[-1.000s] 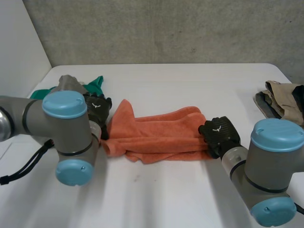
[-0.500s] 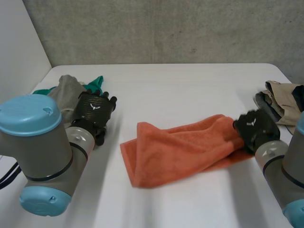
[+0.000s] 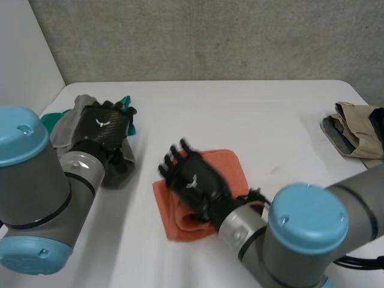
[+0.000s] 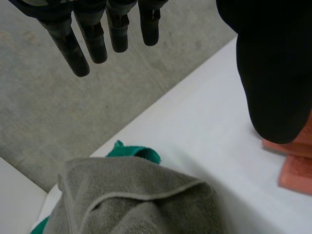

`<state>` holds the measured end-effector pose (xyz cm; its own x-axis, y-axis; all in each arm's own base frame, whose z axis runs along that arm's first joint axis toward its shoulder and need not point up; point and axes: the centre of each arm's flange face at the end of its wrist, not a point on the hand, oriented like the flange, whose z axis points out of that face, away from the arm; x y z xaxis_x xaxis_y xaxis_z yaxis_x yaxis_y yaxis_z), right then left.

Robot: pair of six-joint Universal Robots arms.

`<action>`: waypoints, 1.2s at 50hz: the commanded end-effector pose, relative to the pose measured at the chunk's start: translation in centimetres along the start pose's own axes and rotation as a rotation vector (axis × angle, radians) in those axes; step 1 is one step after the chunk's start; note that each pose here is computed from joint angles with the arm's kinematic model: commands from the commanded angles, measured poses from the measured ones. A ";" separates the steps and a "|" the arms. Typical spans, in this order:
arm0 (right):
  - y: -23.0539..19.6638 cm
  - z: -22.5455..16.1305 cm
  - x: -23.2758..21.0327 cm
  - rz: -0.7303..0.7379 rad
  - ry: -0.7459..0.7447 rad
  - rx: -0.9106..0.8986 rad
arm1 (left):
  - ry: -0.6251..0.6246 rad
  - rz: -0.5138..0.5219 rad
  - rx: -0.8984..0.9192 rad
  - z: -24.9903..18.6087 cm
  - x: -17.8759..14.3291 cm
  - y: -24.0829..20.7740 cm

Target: Fold the laundry.

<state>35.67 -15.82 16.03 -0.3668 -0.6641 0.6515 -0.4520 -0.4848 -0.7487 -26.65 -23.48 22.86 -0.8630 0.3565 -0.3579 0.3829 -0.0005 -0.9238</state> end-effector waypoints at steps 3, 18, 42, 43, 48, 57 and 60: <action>-2.5 -2.2 11.0 0.661 0.225 0.099 | 0.044 -0.098 0.108 -0.3 0.3 -3.0; 6.6 -3.2 15.9 0.931 0.349 -0.305 | 0.407 -0.160 0.123 0.2 11.1 -3.4; 6.8 0.7 7.1 0.850 0.017 -0.468 | 0.175 0.090 -0.327 1.7 8.6 4.5; 6.8 0.7 6.9 0.833 0.013 -0.472 | 0.176 0.109 -0.329 1.7 8.5 4.6; 7.3 0.8 6.0 0.742 0.035 -0.486 | 0.213 0.171 -0.345 1.1 8.8 5.4; 7.9 0.8 5.3 0.625 0.093 -0.478 | 0.227 0.099 -0.284 0.2 9.3 3.8; 7.0 0.6 6.0 0.606 0.108 -0.451 | 0.214 0.060 -0.252 0.1 8.8 2.7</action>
<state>30.91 -23.60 13.38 -0.7239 -0.6779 0.1282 -0.4269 0.2941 -0.8551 -33.00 -20.51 15.25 -0.7157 0.5727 -0.3998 0.5979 0.2066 -0.7745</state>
